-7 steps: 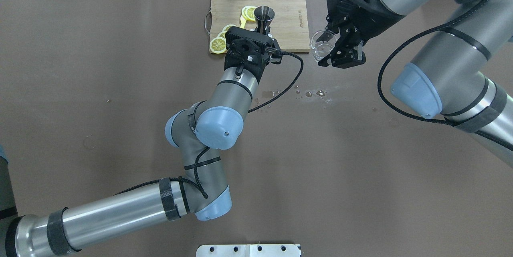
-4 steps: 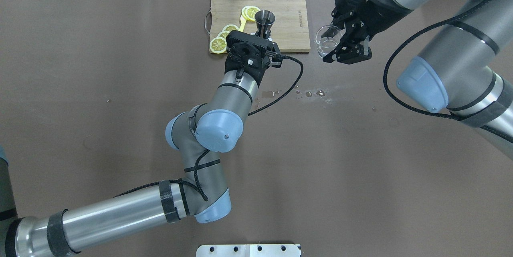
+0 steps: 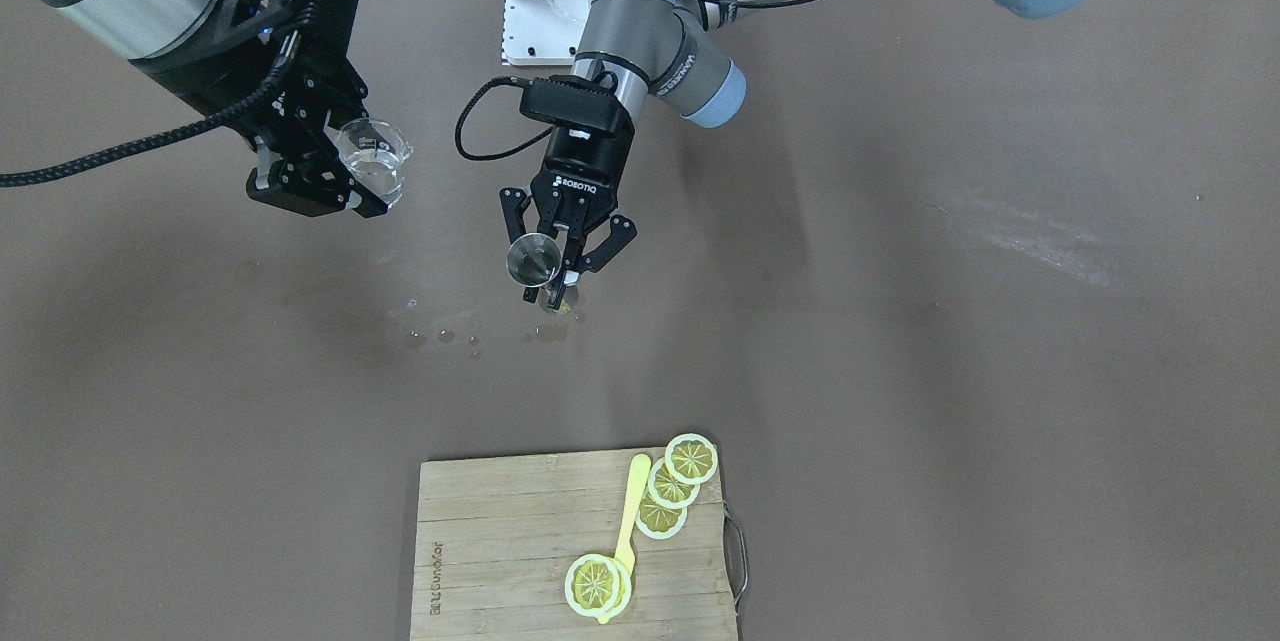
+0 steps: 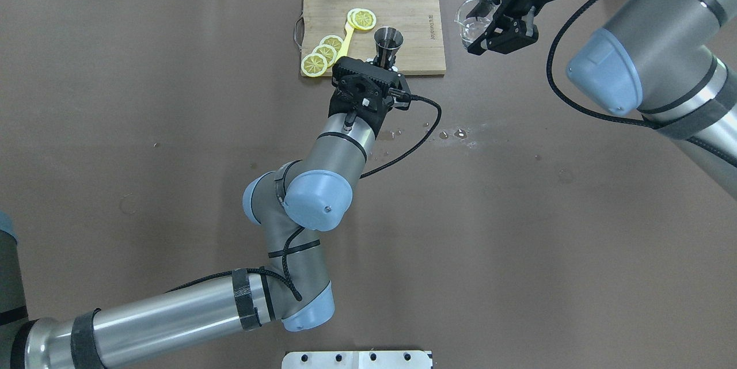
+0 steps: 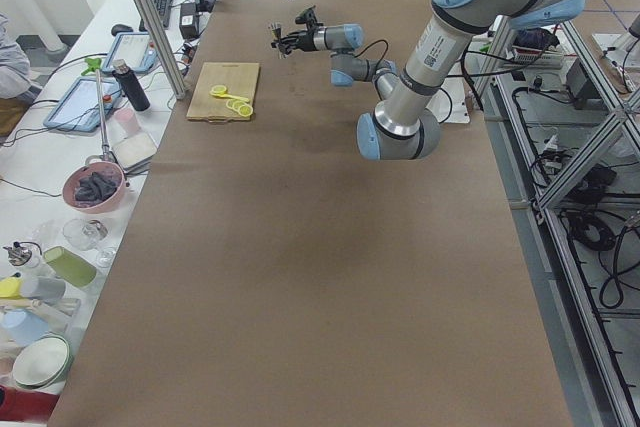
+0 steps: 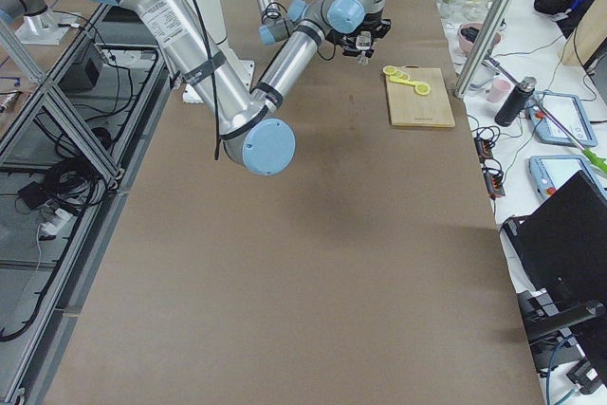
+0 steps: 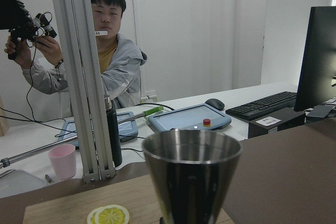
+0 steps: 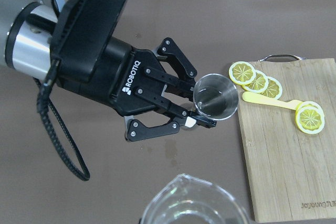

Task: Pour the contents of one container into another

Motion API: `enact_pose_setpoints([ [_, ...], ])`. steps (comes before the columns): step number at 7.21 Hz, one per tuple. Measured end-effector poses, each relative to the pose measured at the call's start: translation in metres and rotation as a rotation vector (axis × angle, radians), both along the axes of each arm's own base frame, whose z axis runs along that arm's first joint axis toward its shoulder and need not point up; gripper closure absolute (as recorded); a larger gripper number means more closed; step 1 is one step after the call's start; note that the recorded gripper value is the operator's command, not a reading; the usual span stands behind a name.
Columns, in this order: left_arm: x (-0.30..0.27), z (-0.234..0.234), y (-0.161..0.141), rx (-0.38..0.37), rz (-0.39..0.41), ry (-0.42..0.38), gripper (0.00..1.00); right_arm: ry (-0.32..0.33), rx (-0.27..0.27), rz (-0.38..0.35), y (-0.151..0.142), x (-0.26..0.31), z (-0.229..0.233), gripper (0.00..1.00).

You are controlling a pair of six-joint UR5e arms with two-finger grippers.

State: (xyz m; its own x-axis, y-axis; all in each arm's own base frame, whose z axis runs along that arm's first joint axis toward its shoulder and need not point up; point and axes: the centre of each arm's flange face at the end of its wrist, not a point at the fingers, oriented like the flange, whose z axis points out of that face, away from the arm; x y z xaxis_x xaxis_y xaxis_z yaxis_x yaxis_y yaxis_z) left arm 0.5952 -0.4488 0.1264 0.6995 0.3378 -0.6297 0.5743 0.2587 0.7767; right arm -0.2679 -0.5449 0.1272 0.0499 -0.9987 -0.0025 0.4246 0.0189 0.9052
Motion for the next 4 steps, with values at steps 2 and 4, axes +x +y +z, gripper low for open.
enact_pose_setpoints([
  [2,0.0,0.0,0.001,0.003,0.001,0.003,1.0,0.079,0.016,-0.026,-0.004,-0.02,-0.015,1.0],
  [4,0.001,0.001,0.001,0.011,0.001,0.001,1.0,0.152,0.03,-0.052,-0.019,-0.047,-0.017,1.0],
])
